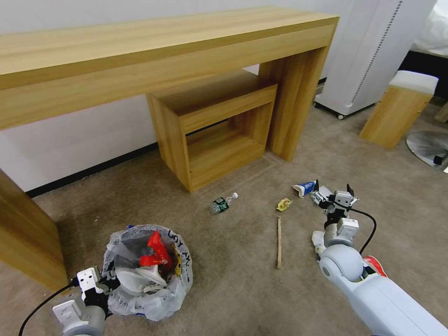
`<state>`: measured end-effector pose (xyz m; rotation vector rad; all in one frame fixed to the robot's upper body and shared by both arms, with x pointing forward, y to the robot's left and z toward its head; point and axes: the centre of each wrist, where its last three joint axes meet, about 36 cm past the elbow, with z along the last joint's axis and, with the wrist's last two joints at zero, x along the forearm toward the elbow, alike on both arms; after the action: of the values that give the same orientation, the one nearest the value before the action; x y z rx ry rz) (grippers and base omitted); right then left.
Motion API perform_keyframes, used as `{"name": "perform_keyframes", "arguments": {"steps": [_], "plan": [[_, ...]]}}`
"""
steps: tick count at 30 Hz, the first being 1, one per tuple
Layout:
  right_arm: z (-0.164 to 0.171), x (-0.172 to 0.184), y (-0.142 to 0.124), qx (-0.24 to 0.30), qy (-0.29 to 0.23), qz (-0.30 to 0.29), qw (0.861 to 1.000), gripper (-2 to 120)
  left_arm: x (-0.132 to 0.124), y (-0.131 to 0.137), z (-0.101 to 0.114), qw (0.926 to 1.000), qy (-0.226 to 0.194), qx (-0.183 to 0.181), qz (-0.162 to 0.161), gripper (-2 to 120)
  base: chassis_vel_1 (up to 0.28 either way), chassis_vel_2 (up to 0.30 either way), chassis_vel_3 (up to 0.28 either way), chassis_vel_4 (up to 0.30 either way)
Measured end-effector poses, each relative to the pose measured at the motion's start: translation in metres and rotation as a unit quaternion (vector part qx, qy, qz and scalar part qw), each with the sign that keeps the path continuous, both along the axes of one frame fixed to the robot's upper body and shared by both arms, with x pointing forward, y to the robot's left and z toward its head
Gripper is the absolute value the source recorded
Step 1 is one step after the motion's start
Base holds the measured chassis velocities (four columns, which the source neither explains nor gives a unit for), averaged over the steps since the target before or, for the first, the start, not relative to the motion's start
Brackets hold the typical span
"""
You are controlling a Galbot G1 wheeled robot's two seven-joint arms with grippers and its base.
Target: Pick up the trash bin and place the garbage on the floor into it.
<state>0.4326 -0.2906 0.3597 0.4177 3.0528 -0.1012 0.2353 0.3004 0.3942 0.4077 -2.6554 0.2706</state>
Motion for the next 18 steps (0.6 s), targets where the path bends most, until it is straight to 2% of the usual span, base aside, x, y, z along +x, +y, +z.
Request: {"name": "perform_keyframes", "arguments": {"steps": [18], "plan": [[-0.004,-0.001,-0.003,-0.001,-0.001,0.015,1.000,91,0.010,0.018,-0.005,0.9996,0.017,-0.003,0.023,0,-0.004,-0.005,-0.004,-0.006]]}}
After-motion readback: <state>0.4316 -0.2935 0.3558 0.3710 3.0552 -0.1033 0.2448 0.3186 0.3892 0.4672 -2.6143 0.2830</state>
